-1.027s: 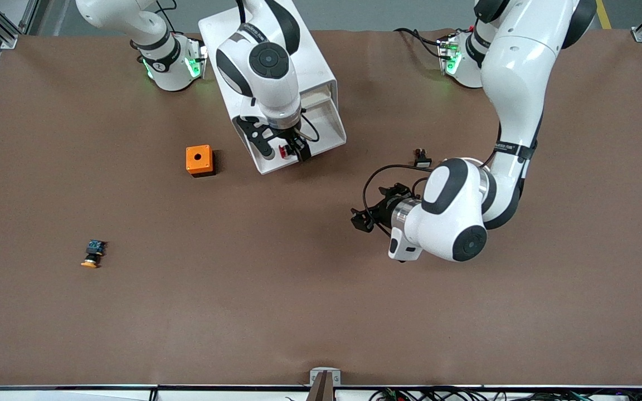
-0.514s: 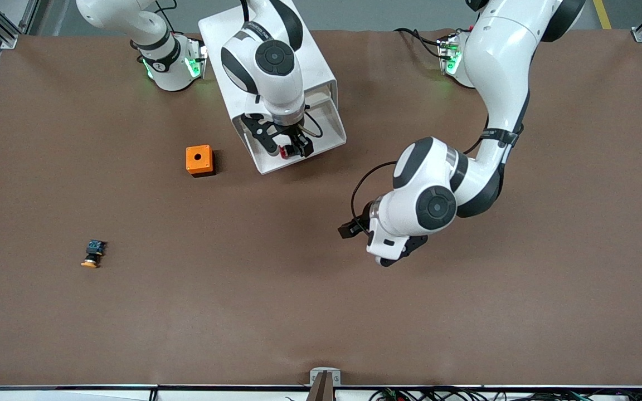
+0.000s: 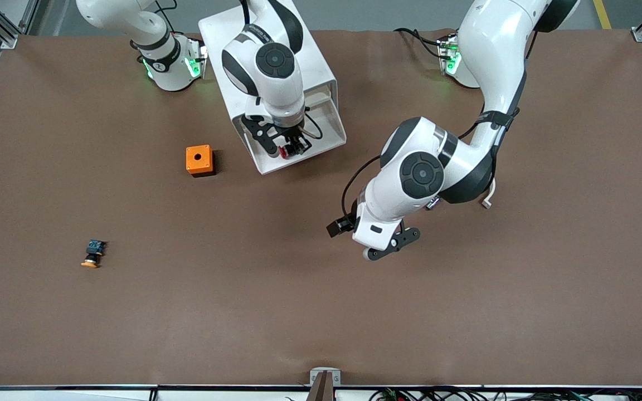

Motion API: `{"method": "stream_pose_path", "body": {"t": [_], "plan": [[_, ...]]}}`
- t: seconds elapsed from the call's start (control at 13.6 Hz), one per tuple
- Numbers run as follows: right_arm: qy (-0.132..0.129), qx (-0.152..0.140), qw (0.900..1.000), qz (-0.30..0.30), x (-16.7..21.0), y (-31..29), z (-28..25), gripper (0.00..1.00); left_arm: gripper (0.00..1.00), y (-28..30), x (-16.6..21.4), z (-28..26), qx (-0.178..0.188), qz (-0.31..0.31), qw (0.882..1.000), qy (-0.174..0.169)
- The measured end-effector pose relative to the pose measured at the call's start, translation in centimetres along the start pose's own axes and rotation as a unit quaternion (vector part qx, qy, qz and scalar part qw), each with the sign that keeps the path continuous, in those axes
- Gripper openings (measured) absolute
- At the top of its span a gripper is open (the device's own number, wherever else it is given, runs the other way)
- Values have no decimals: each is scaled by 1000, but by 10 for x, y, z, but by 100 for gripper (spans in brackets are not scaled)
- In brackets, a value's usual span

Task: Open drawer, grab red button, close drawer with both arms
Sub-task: 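Grasp the red push button with the right gripper and lift it out, then carry the button with the right gripper while the left gripper closes the drawer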

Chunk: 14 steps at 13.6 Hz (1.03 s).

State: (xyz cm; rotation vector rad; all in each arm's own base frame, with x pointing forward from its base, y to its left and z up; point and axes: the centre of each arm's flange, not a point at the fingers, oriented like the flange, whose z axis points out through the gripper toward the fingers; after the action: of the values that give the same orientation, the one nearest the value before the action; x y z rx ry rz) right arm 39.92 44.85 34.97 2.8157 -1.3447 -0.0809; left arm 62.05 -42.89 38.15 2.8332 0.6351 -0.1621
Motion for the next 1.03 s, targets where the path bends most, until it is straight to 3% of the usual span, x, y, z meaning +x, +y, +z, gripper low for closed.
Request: {"method": "stream_pose_path", "body": {"t": [0.29, 0.51, 0.73, 1.03], "plan": [[0, 1, 1000, 3, 4, -5, -13, 44, 100, -1, -1, 3, 3, -10, 1000, -1], [0, -4, 1000, -12, 33, -18, -56, 44, 100, -2, -4, 9, 9, -25, 1000, -4], [-1, 14, 998, -66, 93, -25, -85, 44, 100, -3, -13, 19, 19, -22, 1000, -9], [2, 21, 988, -156, 198, -16, -92, 44, 100, -3, -44, 32, 39, -6, 999, -20]]}}
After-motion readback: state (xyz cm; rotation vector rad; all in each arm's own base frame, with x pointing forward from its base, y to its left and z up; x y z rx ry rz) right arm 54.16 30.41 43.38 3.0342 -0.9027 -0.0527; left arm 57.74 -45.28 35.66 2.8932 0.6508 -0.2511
